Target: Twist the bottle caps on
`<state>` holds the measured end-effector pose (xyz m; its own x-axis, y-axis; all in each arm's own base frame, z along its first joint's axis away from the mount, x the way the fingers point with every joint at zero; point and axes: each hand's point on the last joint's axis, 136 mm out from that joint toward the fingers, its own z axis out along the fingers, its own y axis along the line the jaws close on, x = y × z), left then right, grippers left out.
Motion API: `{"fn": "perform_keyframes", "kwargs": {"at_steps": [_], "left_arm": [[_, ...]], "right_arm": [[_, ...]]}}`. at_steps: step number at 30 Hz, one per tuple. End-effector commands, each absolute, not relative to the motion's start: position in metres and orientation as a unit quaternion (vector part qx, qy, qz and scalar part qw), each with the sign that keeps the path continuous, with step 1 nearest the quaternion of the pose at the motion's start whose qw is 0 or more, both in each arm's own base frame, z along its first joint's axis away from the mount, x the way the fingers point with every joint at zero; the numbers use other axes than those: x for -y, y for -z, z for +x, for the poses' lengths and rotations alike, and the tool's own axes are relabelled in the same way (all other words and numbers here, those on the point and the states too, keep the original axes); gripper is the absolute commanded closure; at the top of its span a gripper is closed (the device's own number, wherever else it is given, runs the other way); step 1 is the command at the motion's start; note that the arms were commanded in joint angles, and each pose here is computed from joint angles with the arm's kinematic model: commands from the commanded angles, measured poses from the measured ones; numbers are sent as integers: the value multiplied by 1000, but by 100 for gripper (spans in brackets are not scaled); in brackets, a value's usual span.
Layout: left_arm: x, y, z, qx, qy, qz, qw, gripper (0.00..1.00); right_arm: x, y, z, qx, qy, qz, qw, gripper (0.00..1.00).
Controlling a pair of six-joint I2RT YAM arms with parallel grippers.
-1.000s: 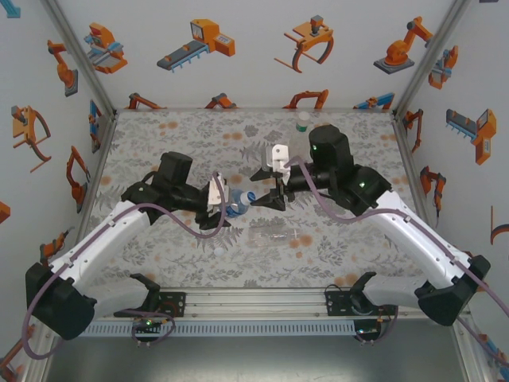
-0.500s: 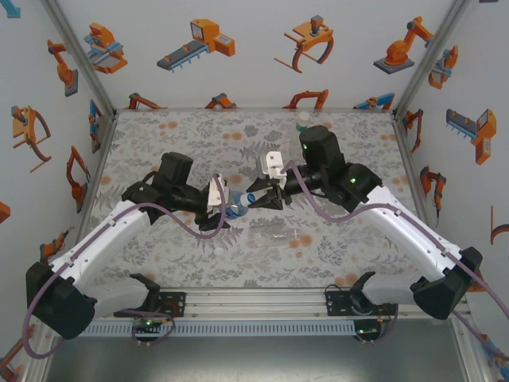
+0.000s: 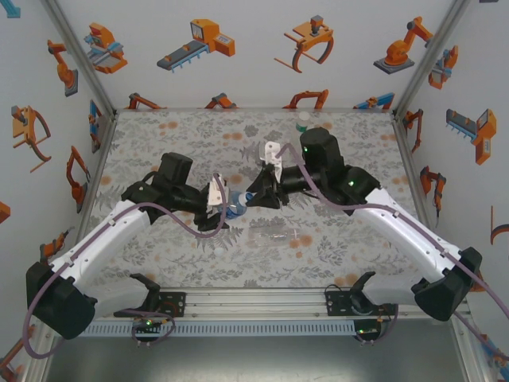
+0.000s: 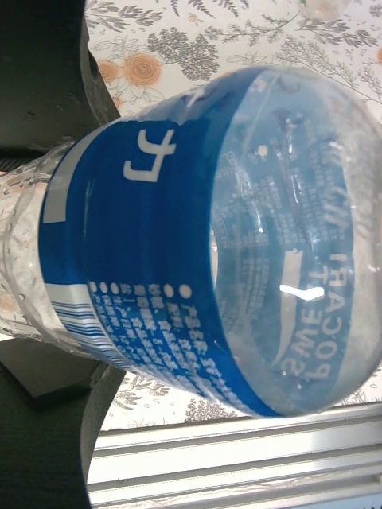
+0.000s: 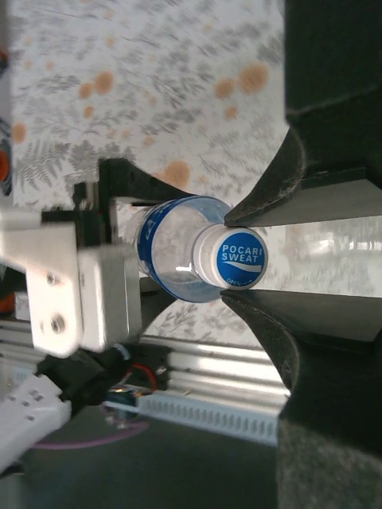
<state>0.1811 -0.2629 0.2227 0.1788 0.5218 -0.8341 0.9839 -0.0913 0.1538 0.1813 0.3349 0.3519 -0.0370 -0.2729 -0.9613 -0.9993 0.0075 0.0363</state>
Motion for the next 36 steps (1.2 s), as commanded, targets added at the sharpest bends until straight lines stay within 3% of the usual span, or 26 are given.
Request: {"fn": "perform_keyframes", "kwargs": {"at_steps": [1, 6, 11, 17, 21, 23, 36], "left_arm": [[268, -240, 180, -536, 312, 678, 395, 100], [268, -239, 189, -551, 293, 668, 404, 100], [269, -240, 193, -553, 293, 663, 412, 100], [271, -242, 198, -566, 295, 650, 413, 100], [274, -243, 203, -579, 303, 638, 408, 100], [275, -244, 205, -585, 307, 632, 405, 100], [276, -245, 235, -638, 297, 574, 419, 98]], "right_arm": [[-331, -354, 227, -707, -460, -347, 409, 100], [-311, -326, 256, -809, -483, -85, 324, 100], [-301, -324, 261, -813, -498, 34, 298, 100], [-307, -341, 261, -792, -509, 6, 337, 100], [-314, -347, 268, -779, -510, -11, 365, 69], [-318, -349, 274, -773, -511, -14, 376, 60], [-329, -329, 296, -779, -490, -2, 391, 60]]}}
